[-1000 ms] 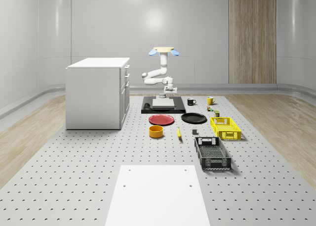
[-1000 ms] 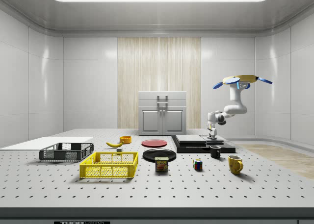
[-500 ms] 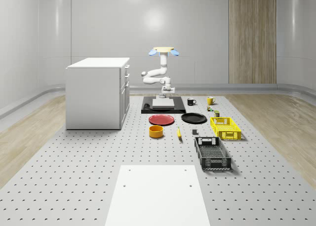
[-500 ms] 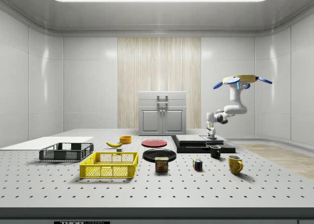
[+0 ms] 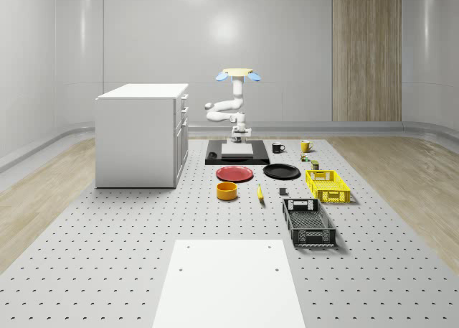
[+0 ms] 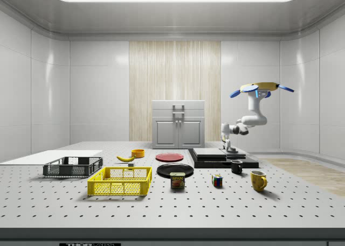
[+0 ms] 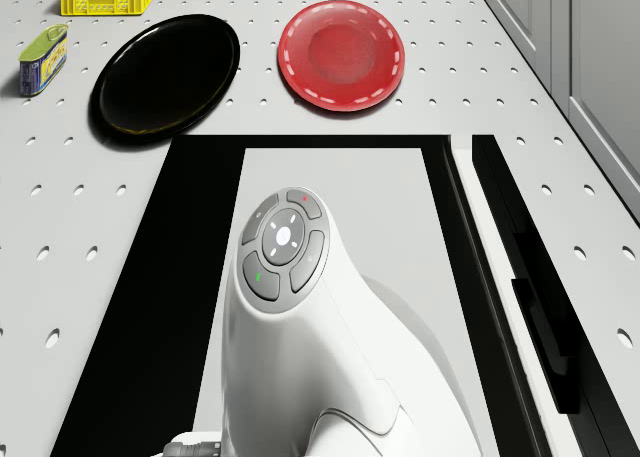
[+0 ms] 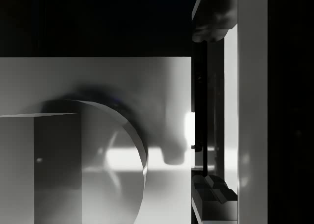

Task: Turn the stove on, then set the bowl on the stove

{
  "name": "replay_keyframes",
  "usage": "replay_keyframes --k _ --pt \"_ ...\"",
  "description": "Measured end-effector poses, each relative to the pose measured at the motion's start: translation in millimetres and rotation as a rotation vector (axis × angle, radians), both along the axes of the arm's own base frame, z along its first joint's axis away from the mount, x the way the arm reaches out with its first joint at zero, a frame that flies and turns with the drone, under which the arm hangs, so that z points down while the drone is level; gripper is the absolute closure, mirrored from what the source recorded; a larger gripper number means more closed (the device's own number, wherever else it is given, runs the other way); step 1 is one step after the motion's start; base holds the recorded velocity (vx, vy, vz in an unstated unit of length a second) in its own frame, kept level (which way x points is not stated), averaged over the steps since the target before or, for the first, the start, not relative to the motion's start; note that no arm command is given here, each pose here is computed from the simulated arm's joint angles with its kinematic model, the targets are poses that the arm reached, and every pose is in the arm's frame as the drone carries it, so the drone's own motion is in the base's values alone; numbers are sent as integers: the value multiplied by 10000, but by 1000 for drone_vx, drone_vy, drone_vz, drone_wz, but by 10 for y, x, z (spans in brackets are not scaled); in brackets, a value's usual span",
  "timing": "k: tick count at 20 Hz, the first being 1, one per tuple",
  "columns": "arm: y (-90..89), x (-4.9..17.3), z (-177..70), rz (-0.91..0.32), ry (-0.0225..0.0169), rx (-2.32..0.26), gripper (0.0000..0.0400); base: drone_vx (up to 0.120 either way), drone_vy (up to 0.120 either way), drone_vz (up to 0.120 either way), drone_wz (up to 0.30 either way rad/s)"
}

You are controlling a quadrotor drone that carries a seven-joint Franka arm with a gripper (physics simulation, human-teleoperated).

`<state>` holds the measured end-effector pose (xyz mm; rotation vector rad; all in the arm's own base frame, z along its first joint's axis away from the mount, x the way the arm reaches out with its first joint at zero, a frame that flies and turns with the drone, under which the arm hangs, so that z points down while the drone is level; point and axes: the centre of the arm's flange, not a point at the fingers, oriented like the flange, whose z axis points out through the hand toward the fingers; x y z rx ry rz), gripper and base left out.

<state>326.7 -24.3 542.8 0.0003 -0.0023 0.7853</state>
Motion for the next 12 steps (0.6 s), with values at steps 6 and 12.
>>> replay_keyframes --k 6,12 --pt "32 0 0 0 1 1 0 120 0 0 0" --pt "39 0 -1 0 1 1 0 120 0 0 0"
